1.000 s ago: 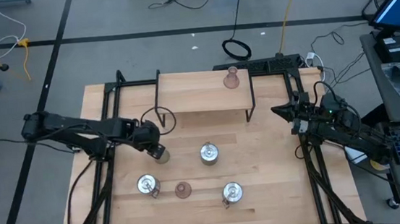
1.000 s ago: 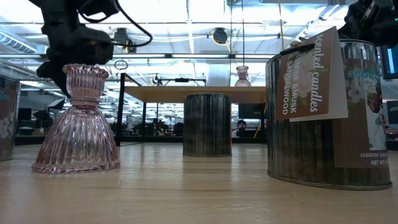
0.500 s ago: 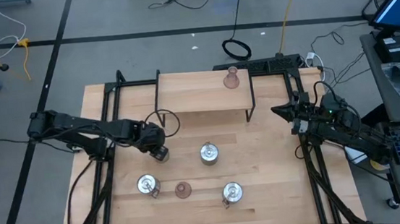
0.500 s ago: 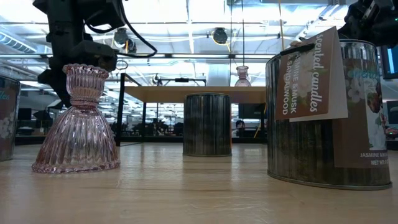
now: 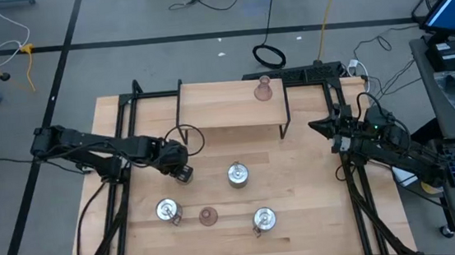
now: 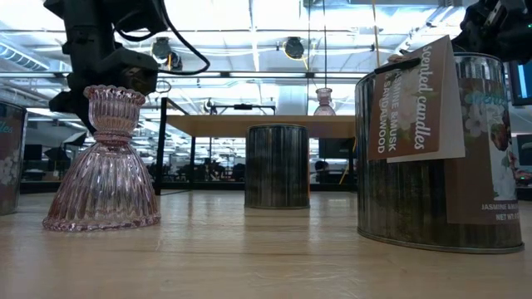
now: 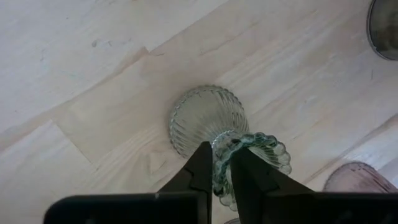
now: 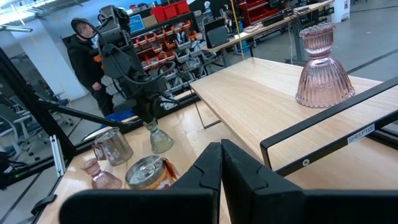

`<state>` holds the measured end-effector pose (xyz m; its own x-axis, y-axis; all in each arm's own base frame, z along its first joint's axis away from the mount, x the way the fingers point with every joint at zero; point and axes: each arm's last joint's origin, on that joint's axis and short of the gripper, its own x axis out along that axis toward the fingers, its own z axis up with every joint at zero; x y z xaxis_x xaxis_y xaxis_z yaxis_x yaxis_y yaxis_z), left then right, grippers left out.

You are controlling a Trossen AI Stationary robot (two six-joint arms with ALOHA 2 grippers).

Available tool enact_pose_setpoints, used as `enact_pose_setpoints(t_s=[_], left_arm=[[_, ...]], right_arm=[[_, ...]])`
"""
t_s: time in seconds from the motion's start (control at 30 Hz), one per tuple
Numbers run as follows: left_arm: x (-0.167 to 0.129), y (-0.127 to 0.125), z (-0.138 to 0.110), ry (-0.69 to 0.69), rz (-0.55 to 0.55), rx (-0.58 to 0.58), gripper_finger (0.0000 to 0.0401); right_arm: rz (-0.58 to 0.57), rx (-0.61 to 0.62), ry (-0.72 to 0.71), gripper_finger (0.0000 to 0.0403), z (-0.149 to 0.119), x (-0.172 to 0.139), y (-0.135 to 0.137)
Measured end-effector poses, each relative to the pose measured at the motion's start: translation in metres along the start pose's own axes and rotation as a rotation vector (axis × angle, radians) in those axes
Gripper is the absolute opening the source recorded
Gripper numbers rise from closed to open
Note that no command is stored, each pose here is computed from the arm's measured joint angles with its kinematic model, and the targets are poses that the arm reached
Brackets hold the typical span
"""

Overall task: Pick & Place candle stick holders
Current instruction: Put the green candle holder on the shelf

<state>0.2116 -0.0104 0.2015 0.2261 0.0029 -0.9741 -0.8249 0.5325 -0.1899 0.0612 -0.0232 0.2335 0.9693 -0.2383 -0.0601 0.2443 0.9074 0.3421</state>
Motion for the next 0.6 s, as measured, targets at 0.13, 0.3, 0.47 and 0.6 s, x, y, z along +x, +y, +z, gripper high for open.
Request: enact_pose_setpoints(t_s=[0.13,0.3,0.47,0.6], left_arm=[[-0.002,0.001,0.0,0.008,-0.01,0.019,0.0033],[-0.01,0.006,-0.003,0.025,-0.049,0.03,0.0033],[-0.027,0.009,-0.005,-0.021,-0.143,0.002,0.0033],[-0.044,0.006,-0.003,-0.125,-0.296,-0.003,0.0033]], right_arm=[[0.0,0.0,0.0,0.0,0.0,0.0,0.0],[0.0,0.0,0.0,0.0,0.0,0.0,0.0],[0.0,0.0,0.0,0.0,0.0,0.0,0.0],[0.0,0.0,0.0,0.0,0.0,0.0,0.0]])
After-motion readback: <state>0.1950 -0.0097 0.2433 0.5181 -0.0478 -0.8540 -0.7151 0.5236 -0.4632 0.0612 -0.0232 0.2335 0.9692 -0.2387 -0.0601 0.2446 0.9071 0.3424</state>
